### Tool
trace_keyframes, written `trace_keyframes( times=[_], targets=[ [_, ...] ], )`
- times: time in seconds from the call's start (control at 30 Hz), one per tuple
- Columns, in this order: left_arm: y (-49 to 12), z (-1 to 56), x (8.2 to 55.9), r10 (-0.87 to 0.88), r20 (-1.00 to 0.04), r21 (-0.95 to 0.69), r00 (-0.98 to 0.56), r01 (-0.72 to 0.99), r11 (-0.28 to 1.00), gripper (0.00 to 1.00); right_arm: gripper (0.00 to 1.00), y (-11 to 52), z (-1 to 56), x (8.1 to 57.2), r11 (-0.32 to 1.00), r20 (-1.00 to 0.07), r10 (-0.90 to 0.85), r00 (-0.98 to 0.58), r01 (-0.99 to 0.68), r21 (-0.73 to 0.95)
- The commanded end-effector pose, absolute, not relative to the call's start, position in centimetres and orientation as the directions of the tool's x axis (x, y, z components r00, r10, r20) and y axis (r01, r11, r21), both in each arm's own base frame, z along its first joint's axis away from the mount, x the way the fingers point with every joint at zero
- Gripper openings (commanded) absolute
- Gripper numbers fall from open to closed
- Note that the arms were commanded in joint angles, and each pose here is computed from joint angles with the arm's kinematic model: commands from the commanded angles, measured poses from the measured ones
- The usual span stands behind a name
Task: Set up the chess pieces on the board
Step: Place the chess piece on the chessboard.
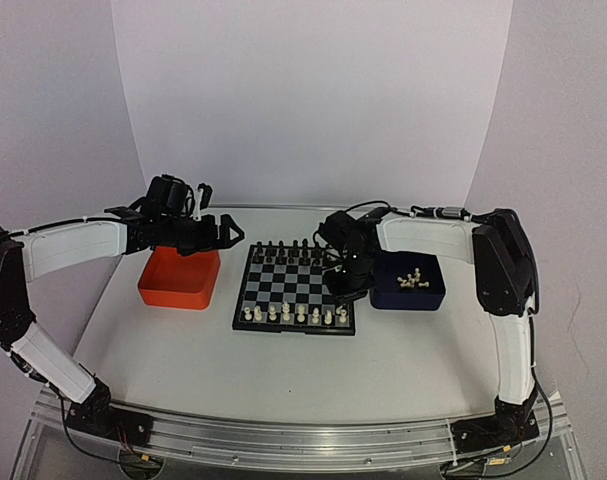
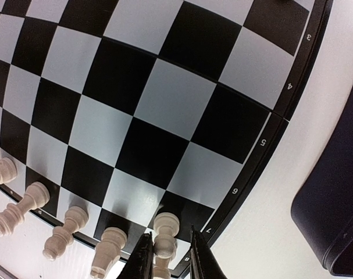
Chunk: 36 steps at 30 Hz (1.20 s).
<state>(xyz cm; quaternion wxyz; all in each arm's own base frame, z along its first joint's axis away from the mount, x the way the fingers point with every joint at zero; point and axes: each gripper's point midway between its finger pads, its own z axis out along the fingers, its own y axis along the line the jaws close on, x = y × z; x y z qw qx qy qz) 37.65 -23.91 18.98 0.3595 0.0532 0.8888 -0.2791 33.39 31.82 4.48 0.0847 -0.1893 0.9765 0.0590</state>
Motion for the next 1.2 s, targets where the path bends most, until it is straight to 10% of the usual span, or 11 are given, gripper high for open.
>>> trace_keyframes(
  times=[0.0, 0.47, 0.9, 1.17],
  targets=[
    [-23.6, 21.1, 37.4, -0.117, -0.706, -0.452, -0.698, 0.318, 0.833, 1.0, 0.19, 31.7, 5.2, 34.0, 0.923, -0.217, -0.365, -0.905, -0.383, 0.044],
    [-23.6, 21.4, 37.5, -0.117, -0.709, -0.45, -0.696, 0.318, 0.834, 1.0, 0.29, 32.9, 6.9, 33.5, 0.907, -0.231, -0.371, -0.899, -0.405, 0.119],
    [-23.9, 23.2, 38.4, -0.134, -0.738, -0.45, -0.662, 0.333, 0.829, 1.0, 0.79, 31.8, 18.1, 36.0, 0.908, -0.493, -0.315, -0.811, -0.408, 0.092],
    [-23.4, 23.7, 39.2, -0.153, -0.758, -0.43, -0.634, 0.311, 0.847, 1.0, 0.89, 20.3, 17.3, 39.4, 0.99, -0.444, -0.002, -0.896, -0.065, 0.128]
  ],
)
